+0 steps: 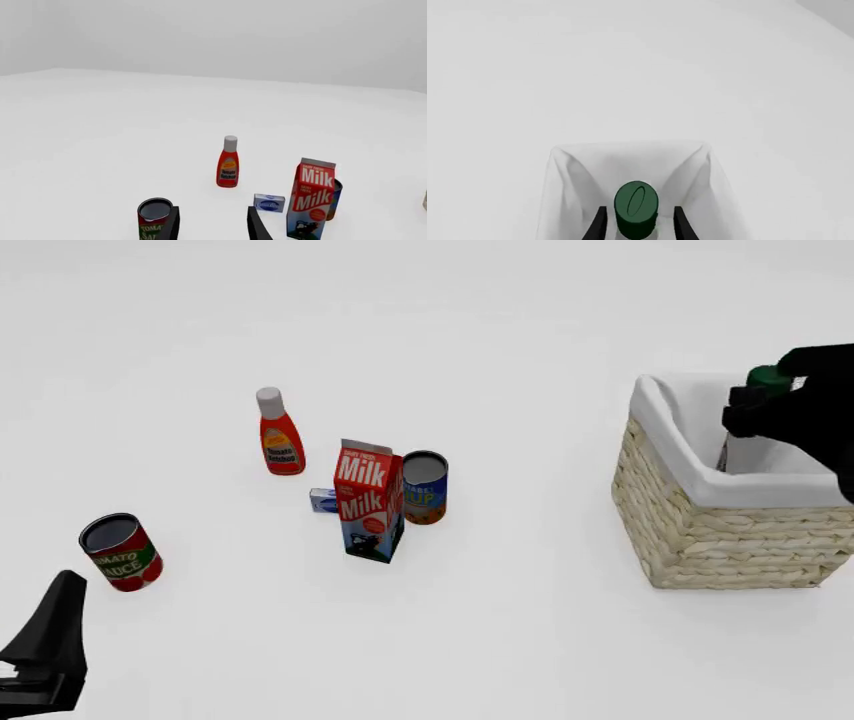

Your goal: Pick the salad dressing and place it in the basket.

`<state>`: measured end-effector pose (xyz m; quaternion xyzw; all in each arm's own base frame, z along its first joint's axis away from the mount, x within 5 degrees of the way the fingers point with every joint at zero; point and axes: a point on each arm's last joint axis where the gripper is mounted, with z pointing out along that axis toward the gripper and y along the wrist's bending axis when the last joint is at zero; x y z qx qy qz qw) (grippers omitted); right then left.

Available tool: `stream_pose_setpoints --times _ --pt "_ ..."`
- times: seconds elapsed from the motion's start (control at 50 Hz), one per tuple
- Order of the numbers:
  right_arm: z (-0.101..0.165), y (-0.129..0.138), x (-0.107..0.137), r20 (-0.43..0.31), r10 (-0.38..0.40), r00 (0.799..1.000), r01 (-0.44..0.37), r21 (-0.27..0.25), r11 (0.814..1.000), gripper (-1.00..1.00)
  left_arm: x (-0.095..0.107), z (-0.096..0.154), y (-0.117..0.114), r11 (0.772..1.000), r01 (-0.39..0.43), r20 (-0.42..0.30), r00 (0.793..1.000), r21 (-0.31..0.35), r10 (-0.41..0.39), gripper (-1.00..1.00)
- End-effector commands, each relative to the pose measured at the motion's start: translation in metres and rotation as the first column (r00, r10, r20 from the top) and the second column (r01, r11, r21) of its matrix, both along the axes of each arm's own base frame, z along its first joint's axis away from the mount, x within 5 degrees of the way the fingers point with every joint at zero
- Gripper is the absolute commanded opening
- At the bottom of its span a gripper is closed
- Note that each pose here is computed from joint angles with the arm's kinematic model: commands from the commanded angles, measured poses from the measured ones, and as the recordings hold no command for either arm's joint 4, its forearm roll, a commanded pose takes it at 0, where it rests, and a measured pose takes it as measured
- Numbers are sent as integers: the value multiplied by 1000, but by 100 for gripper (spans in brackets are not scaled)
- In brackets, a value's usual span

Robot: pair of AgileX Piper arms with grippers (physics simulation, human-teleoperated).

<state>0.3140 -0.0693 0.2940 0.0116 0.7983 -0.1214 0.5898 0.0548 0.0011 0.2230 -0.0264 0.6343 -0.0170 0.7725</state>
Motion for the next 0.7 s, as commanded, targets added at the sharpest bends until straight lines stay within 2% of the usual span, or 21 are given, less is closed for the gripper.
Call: stream_pose_setpoints --times 0.02,0.42,0.7 --pt "5 2 -1 16 4 1000 -4 5 1000 100 0 0 0 1000 2 0 1000 0 -2 100" --pt "16 7 -7 32 15 999 -15 2 1000 100 0 0 0 1000 2 1 1000 0 -2 100" --pt "36 15 -32 80 23 997 -23 8 1000 100 0 0 0 1000 2 3 1000 1 -2 100"
